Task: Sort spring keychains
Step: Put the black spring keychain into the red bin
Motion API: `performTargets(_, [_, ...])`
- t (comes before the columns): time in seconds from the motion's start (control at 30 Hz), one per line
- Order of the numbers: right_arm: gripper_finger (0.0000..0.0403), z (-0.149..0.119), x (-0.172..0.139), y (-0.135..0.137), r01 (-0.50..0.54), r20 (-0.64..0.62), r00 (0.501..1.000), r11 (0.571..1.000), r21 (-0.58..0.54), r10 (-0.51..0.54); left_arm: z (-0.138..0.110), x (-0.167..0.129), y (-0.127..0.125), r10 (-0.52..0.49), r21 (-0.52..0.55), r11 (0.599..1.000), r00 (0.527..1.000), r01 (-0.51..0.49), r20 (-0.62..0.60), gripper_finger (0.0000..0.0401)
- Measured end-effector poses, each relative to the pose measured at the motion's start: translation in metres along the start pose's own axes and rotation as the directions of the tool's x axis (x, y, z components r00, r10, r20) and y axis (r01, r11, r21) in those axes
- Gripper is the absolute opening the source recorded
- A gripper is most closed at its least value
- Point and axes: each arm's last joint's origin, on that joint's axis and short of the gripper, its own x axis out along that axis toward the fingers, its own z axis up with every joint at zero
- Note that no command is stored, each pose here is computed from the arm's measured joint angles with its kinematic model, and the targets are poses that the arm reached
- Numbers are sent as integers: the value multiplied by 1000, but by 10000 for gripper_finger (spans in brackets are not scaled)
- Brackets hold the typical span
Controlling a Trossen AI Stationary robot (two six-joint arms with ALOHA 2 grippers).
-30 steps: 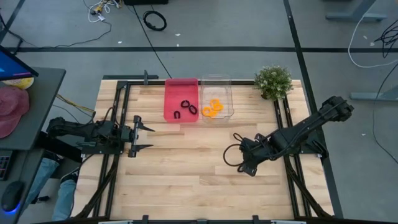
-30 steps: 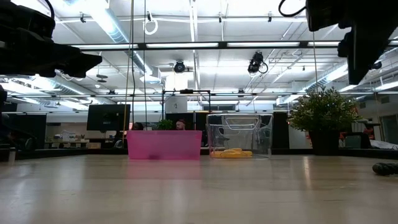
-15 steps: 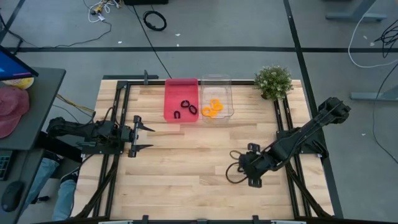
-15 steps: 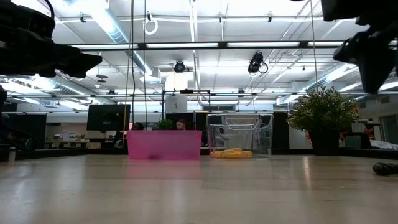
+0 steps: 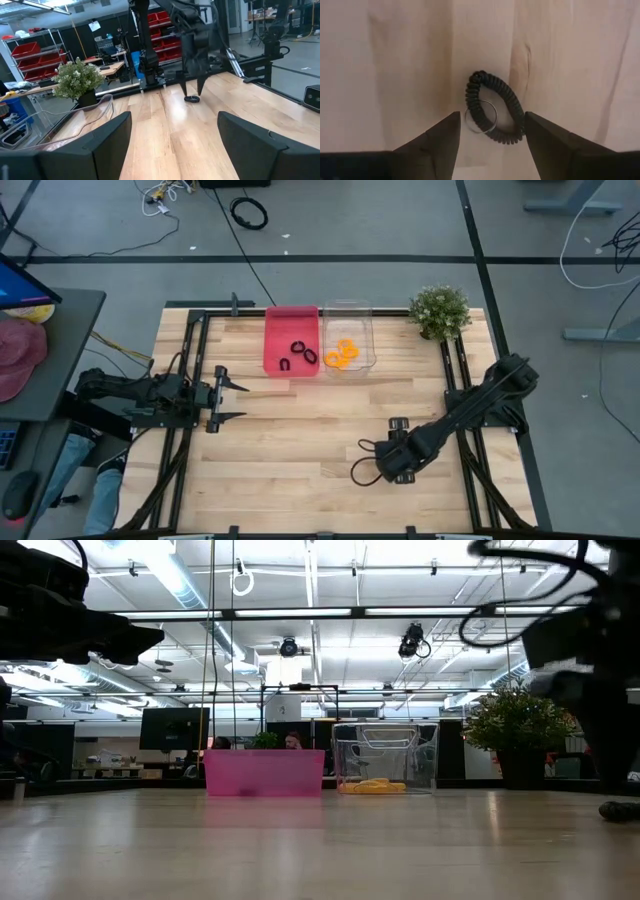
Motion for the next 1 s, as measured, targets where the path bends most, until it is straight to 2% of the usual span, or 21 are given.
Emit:
performTargets(0.13, [221, 2, 12, 2, 37, -17, 999, 999, 0, -37, 0, 0, 0, 0, 0, 1000, 1000, 0, 0, 298])
performTargets(0.4, [220, 4, 18, 3, 44, -23, 999, 999, -12, -44, 0, 0, 0, 0, 0, 1000, 1000, 0, 0, 298])
performTargets(0.63, [195, 5, 19, 1, 33, -29, 999, 999, -8, -33, 0, 0, 0, 0, 0, 1000, 1000, 0, 0, 298])
performTargets(0.77, [153, 7, 20, 0, 0, -39, 999, 1000, -26, -1, 0, 0, 0, 0, 0, 1000, 1000, 0, 0, 298])
performTargets(0.93, [41, 8, 20, 1, -31, -42, 999, 998, -57, 28, 0, 0, 0, 0, 0, 1000, 1000, 0, 0, 298])
performTargets(1.0, [17, 9, 20, 1, -37, -35, 999, 996, -77, 34, 0, 0, 0, 0, 0, 1000, 1000, 0, 0, 298])
